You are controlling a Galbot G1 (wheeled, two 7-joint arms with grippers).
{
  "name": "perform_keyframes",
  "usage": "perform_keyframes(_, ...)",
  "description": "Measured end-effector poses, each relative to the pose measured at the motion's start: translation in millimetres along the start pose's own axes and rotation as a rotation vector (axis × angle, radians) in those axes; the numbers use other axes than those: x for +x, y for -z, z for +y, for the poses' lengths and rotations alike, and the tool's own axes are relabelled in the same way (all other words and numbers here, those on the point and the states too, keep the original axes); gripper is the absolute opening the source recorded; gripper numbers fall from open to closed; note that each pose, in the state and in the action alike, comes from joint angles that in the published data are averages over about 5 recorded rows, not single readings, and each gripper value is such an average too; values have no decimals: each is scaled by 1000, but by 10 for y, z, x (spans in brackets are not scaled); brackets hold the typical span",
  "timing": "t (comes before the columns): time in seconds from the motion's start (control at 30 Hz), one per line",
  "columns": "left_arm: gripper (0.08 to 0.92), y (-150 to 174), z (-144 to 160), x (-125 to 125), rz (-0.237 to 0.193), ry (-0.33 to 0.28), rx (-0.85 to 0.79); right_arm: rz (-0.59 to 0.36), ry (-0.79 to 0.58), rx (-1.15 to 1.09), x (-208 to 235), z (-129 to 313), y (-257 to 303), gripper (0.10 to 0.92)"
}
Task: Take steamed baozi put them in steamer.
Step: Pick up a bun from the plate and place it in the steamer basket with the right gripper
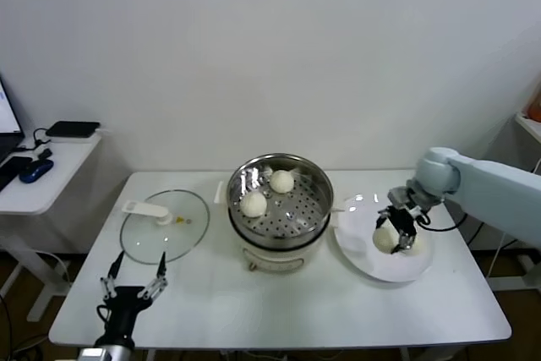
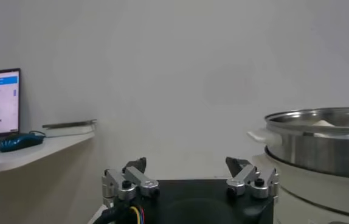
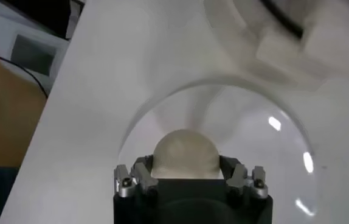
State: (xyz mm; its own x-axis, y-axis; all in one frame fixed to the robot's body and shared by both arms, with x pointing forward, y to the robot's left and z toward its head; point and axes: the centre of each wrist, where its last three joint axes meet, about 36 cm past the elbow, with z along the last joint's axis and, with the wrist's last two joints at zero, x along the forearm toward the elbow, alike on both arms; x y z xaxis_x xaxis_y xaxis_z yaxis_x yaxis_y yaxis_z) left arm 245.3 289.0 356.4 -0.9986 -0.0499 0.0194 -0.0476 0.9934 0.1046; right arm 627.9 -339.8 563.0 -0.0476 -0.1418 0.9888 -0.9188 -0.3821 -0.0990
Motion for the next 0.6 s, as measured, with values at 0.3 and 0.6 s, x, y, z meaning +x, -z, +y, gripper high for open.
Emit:
perform_keyframes(0.3,823,26,-19,-7,-5,-2,0,58,-84,313,889,-223,608,712)
perform_keyframes(0.6,823,23,1,24,0,3,-5,163,-119,626,1266,-391,1315,712)
